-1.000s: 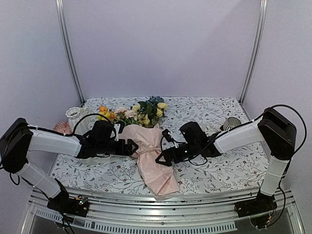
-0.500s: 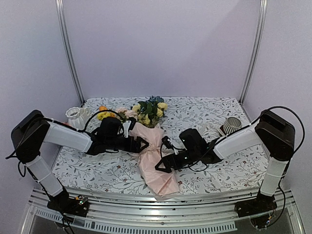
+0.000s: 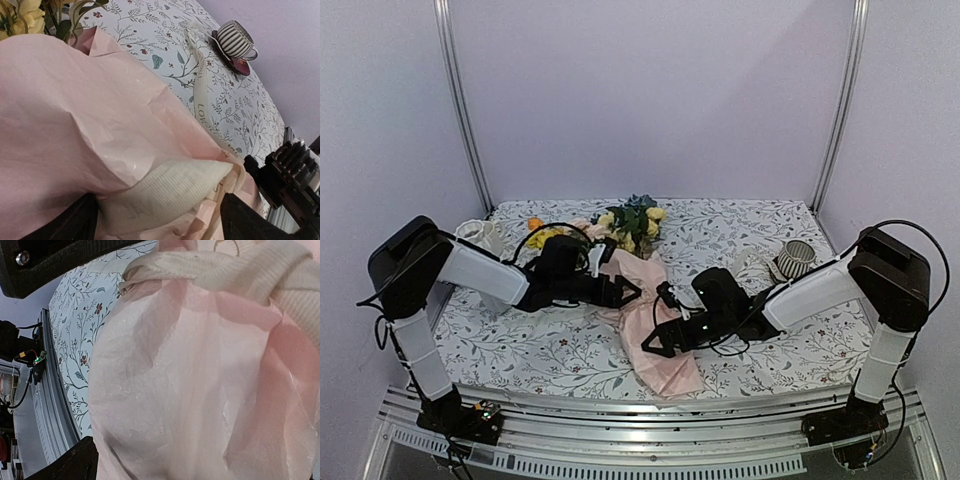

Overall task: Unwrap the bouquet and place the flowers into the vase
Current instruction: Adjust the folded bouquet at the center of the board, then untie the half-tied ribbon from the folded wrapping paper.

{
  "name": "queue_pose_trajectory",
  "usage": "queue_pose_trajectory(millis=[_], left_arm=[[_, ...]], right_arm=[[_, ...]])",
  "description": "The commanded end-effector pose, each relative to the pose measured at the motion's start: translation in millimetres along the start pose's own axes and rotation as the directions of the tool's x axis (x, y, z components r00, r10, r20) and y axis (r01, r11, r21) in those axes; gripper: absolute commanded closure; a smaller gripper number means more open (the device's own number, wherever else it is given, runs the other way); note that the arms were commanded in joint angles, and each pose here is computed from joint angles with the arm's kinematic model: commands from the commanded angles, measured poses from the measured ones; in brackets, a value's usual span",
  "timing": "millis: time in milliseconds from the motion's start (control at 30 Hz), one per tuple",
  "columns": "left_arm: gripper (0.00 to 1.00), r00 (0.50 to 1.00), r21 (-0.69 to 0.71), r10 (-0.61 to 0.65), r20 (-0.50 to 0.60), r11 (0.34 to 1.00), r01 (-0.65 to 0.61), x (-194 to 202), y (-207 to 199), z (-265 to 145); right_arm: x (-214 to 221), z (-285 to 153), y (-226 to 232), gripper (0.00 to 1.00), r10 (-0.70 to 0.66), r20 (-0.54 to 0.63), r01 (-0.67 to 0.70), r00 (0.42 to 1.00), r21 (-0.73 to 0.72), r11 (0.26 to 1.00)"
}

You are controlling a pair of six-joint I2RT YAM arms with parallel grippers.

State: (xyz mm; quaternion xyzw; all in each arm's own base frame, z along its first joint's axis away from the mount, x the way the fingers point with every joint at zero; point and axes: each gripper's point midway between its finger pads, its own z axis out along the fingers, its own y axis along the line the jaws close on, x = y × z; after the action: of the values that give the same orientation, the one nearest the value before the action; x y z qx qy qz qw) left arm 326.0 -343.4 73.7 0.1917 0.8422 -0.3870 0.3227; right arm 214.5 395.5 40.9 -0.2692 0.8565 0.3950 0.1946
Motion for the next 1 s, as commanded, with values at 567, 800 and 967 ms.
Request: queue_pose_trajectory(millis=[567, 800, 967], left_arm=[[0.11, 0.998, -0.227, 0.037, 0.059, 0.974, -0.023, 12.5, 6.0, -104.6], [0.11, 0.994, -0.25, 0.055, 0.091, 0.968, -0.031, 11.2, 0.0, -134.1], [0.11, 0.991, -0.246, 0.08, 0.105, 0.968, -0.052, 4.4, -7.0, -143.2]], right_arm=[[-48.3, -42.1, 4.0, 0.0, -0.177, 0.177, 0.138, 0.968, 0.211, 0.968], [-66.1, -65.1, -6.4, 0.01, -0.255, 0.204, 0.174, 0.945, 0.345, 0.922], [-85.2, -87.7, -2.7, 0.01, -0.309, 0.264, 0.188, 0.914, 0.401, 0.897]])
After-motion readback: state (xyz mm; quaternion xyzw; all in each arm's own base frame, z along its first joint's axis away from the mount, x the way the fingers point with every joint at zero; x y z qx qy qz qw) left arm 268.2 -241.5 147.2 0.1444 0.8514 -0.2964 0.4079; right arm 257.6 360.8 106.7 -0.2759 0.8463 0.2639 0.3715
